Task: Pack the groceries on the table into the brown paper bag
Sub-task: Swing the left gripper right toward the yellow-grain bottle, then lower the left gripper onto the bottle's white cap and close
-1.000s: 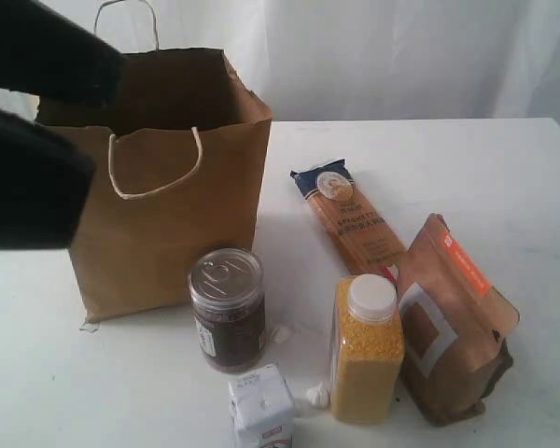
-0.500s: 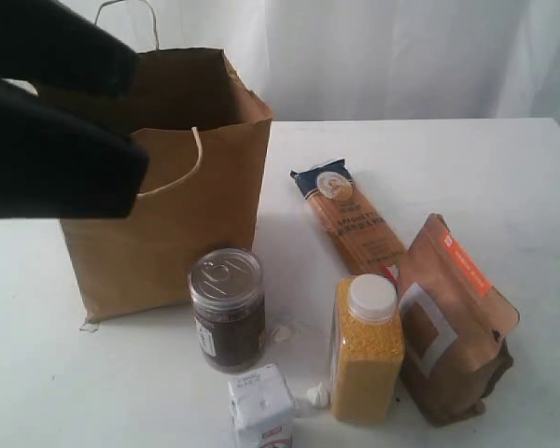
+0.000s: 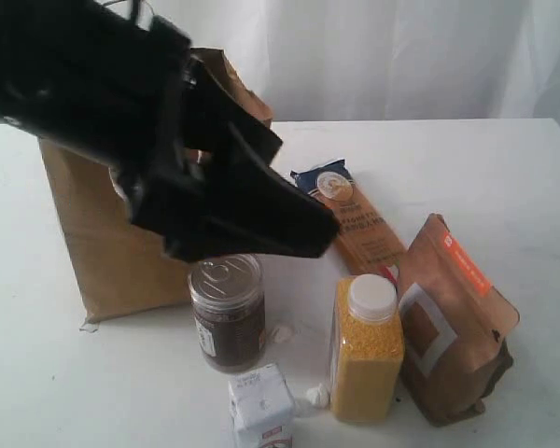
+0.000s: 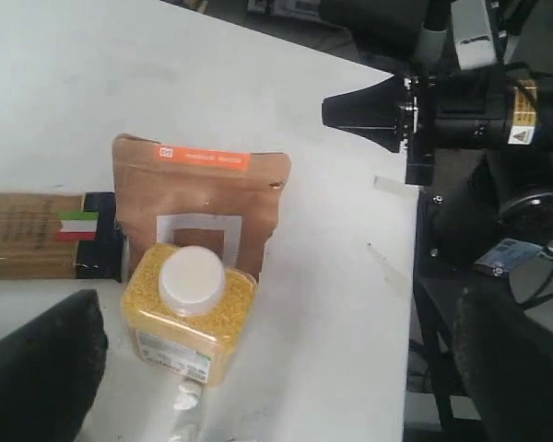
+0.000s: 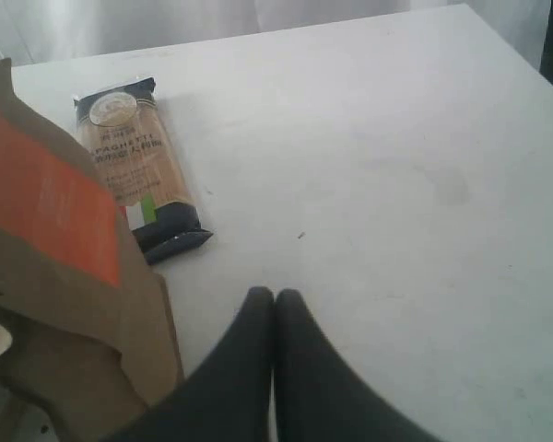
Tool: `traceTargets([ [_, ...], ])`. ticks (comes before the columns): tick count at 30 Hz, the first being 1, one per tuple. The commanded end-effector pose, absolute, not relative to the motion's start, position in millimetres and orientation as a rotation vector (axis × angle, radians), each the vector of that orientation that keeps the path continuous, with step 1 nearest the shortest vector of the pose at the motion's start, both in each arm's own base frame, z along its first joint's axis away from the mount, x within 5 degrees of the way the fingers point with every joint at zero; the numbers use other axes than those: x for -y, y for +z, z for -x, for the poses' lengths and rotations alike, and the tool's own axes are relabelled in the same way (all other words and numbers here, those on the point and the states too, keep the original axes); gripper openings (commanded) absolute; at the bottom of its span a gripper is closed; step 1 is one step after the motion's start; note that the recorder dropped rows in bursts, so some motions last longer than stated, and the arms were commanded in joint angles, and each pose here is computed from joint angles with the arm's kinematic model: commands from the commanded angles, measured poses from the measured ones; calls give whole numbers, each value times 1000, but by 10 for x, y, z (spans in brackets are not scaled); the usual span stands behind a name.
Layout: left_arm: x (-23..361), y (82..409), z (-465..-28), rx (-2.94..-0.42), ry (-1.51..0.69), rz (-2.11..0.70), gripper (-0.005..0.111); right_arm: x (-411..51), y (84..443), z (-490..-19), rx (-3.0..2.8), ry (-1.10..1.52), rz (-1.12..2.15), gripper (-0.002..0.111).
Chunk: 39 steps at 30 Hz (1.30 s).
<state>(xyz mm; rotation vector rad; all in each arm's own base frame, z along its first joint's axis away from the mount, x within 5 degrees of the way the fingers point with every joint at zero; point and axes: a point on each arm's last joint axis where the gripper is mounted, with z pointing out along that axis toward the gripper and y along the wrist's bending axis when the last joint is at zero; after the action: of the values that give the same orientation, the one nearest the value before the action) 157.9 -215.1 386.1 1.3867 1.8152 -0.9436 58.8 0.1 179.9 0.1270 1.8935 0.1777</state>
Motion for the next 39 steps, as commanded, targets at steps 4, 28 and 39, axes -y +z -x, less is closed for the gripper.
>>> traceTargets([
  [4,2575,3493,-1742,-2069,-788,-1138,105,-3,1800,-591,-1880,179,-125,0],
  [28,3026,3065,-1855,-2331,-852,-918,88,-3,1800,-591,-1880,179,-125,0],
  [39,3179,2939,-1898,-2419,-828,-991,95,-2,1799,-590,-1881,178,-126,0],
])
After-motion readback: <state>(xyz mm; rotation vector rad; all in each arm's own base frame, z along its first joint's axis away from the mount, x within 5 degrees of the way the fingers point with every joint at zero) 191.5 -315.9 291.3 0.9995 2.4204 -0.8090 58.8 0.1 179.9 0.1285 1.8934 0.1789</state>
